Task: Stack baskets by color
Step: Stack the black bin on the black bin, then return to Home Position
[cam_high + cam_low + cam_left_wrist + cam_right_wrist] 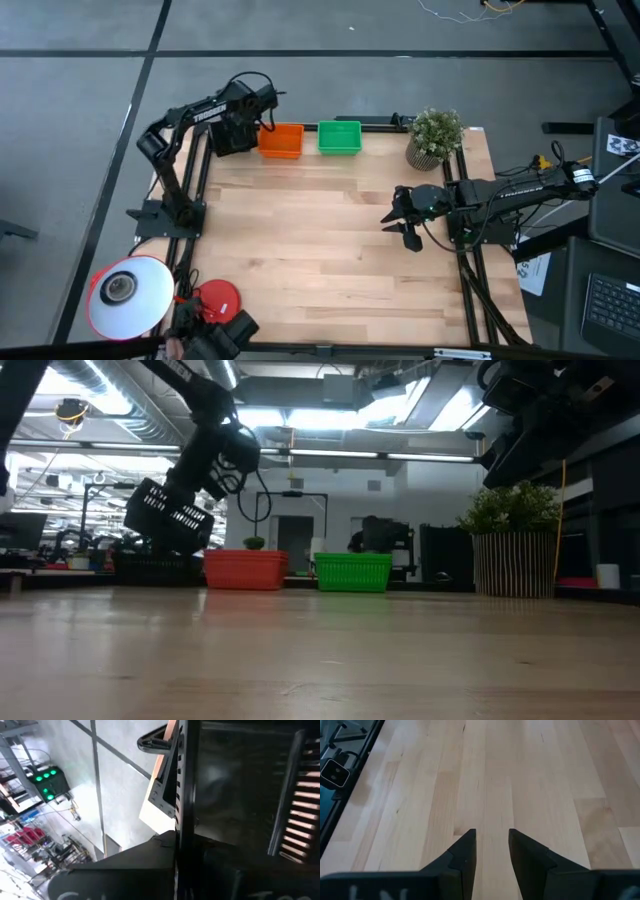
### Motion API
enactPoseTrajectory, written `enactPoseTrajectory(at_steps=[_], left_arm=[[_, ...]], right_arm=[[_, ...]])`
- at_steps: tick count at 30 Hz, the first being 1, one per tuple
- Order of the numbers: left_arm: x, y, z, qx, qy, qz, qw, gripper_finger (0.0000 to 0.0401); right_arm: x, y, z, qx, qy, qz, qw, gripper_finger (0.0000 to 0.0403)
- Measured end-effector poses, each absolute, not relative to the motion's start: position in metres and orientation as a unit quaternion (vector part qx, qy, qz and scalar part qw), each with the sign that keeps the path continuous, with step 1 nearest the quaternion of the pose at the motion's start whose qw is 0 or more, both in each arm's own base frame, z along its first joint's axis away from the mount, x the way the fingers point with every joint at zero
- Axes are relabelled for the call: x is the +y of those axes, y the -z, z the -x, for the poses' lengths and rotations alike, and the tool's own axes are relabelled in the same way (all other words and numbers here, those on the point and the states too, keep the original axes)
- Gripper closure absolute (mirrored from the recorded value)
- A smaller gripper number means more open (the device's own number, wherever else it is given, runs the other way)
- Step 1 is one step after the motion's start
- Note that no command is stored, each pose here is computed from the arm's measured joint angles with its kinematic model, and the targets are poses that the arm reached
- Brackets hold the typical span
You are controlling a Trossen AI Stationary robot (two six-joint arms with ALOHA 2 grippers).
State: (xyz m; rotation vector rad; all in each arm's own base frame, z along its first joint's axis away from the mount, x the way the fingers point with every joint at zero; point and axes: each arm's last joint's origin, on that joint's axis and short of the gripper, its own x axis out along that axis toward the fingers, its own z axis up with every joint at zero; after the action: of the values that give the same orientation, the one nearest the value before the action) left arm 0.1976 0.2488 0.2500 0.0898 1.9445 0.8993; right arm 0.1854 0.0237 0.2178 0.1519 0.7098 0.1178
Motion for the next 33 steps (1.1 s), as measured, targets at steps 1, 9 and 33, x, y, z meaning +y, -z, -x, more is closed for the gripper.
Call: enactPoseTrajectory(at_steps=[1,9,33], left_arm=[[0.251,-0.248,-0.197,0.799,-0.367,-0.035,0.476,0.0401],[0.262,-0.244,-0.187,0.821,-0.331,-0.046,0.463,0.0401],[0.235,-0.271,-0.209,0.745,-0.434,-0.019,0.507,0.0304]], right_arm=[[0.024,-0.218,-0.185,0.347,-0.058,-0.074,0.933,0.0289],[0.024,-0.218,-0.185,0.347,-0.058,-0.074,0.933,0.0289],[0.024,-0.217,-0.185,0.35,-0.058,-0.074,0.932,0.0289]])
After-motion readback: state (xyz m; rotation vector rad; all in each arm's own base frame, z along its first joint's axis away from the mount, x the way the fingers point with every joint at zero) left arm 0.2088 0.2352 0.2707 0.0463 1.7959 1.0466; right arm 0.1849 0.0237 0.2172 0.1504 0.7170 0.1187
